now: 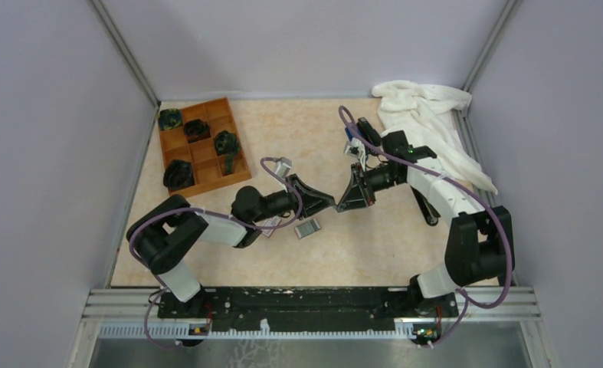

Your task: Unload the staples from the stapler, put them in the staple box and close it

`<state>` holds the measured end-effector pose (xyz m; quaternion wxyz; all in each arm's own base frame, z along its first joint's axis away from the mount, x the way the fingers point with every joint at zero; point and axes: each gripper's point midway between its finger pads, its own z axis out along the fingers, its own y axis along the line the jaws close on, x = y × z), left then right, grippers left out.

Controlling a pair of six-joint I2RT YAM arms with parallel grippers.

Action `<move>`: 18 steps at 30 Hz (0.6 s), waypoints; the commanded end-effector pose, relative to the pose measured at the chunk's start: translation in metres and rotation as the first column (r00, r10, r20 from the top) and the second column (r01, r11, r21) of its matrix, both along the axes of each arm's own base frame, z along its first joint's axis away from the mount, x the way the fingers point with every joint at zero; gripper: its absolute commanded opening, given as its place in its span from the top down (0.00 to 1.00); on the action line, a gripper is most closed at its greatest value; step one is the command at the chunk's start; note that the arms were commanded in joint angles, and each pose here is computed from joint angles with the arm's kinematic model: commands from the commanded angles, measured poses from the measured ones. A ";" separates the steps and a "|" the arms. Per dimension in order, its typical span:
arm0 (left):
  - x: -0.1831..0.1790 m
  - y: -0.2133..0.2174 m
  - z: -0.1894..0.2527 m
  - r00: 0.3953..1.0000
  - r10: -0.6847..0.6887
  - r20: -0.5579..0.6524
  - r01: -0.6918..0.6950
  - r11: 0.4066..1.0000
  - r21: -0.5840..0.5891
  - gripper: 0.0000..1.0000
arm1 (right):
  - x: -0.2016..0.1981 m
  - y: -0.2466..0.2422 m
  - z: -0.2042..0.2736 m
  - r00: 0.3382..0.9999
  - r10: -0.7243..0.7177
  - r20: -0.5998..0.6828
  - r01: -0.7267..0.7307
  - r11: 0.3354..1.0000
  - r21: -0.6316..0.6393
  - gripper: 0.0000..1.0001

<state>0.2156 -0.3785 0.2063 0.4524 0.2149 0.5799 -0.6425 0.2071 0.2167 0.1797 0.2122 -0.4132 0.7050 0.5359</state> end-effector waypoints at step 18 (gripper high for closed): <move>0.058 0.026 -0.082 0.901 0.323 -0.288 -0.116 0.821 0.559 0.82 | 0.065 -0.050 0.026 0.914 -0.341 0.220 0.360 0.932 -0.050 0.61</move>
